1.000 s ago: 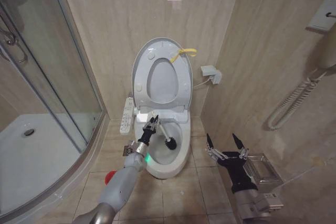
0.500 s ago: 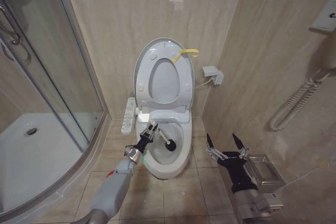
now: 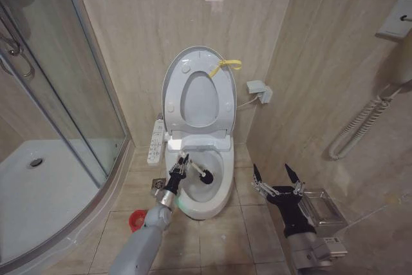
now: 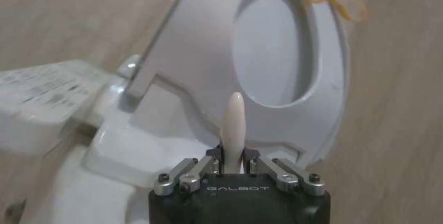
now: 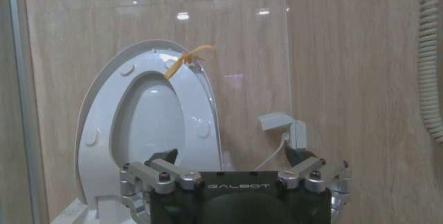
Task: Open the toilet lid, clean the toilet bowl with a toilet brush, close the toilet lid, and flush.
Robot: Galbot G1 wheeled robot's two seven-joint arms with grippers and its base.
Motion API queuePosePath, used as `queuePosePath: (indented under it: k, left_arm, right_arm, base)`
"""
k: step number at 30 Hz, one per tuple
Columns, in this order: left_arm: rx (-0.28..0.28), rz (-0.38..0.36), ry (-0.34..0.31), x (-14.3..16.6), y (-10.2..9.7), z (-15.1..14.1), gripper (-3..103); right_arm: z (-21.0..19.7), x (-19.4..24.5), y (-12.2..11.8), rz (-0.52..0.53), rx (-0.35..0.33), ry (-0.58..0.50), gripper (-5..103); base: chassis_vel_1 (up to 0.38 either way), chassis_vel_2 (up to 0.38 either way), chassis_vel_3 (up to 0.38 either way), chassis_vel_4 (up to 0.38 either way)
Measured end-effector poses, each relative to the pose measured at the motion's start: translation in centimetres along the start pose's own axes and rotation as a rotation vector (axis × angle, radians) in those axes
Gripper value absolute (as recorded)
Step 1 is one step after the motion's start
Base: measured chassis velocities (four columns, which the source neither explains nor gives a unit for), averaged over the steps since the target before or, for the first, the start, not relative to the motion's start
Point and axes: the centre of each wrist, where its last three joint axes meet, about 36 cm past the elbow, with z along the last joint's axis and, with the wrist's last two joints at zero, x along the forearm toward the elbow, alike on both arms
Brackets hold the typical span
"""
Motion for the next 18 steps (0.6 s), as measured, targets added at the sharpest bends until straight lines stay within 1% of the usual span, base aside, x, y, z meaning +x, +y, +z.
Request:
queuePosePath:
  k: [1, 2, 3, 4, 5, 6, 8, 9, 10, 12, 14, 16, 17, 18]
  left_arm:
    - [0.0, 0.0, 0.0, 0.0, 0.0, 0.0, 19]
    - [0.049, -0.029, -0.007, 0.4, -0.8, 0.0, 19]
    - [0.084, -0.049, -0.013, 0.7, -1.4, -0.1, 19]
    - [0.103, -0.059, -0.015, 0.8, -1.7, -0.1, 19]
    - [0.135, -0.074, -0.017, 1.0, -2.3, -0.2, 19]
    - [0.135, -0.074, -0.017, 1.0, -2.3, -0.2, 19]
    - [0.189, -0.101, -0.02, 1.3, -3.3, -0.2, 19]
    - [0.207, -0.111, -0.019, 1.4, -3.7, -0.1, 19]
    - [0.207, -0.111, -0.019, 1.4, -3.7, -0.1, 19]
    - [0.219, -0.111, -0.01, 1.6, -4.3, 0.4, 19]
    - [0.212, -0.107, 0.001, 1.7, -4.5, 0.6, 19]
    - [0.186, -0.093, 0.02, 2.0, -4.6, 0.8, 19]
    - [0.14, -0.075, 0.042, 2.4, -4.4, 1.1, 19]
    - [0.14, -0.075, 0.042, 2.4, -4.4, 1.1, 19]
  right_arm:
    - [0.0, 0.0, 0.0, 0.0, 0.0, 0.0, 100]
    - [0.0, 0.0, 0.0, 0.0, 0.0, 0.0, 100]
    - [0.0, 0.0, 0.0, 0.0, 0.0, 0.0, 100]
    - [0.0, 0.0, 0.0, 0.0, 0.0, 0.0, 100]
    - [0.0, 0.0, 0.0, 0.0, 0.0, 0.0, 100]
    - [0.0, 0.0, 0.0, 0.0, 0.0, 0.0, 100]
    - [0.0, 0.0, 0.0, 0.0, 0.0, 0.0, 100]
    - [0.0, 0.0, 0.0, 0.0, 0.0, 0.0, 100]
    - [0.0, 0.0, 0.0, 0.0, 0.0, 0.0, 100]
    - [0.0, 0.0, 0.0, 0.0, 0.0, 0.0, 100]
    - [0.0, 0.0, 0.0, 0.0, 0.0, 0.0, 100]
    - [0.0, 0.0, 0.0, 0.0, 0.0, 0.0, 100]
    - [0.0, 0.0, 0.0, 0.0, 0.0, 0.0, 100]
    - [0.0, 0.0, 0.0, 0.0, 0.0, 0.0, 100]
  base:
    - [0.0, 0.0, 0.0, 0.0]
    - [0.0, 0.0, 0.0, 0.0]
    - [0.0, 0.0, 0.0, 0.0]
    - [0.0, 0.0, 0.0, 0.0]
    - [0.0, 0.0, 0.0, 0.0]
    - [0.0, 0.0, 0.0, 0.0]
    - [0.0, 0.0, 0.0, 0.0]
    - [0.0, 0.0, 0.0, 0.0]
    - [0.0, 0.0, 0.0, 0.0]
    - [0.0, 0.0, 0.0, 0.0]
    - [0.0, 0.0, 0.0, 0.0]
    - [0.0, 0.0, 0.0, 0.0]
    - [0.0, 0.0, 0.0, 0.0]
    - [0.0, 0.0, 0.0, 0.0]
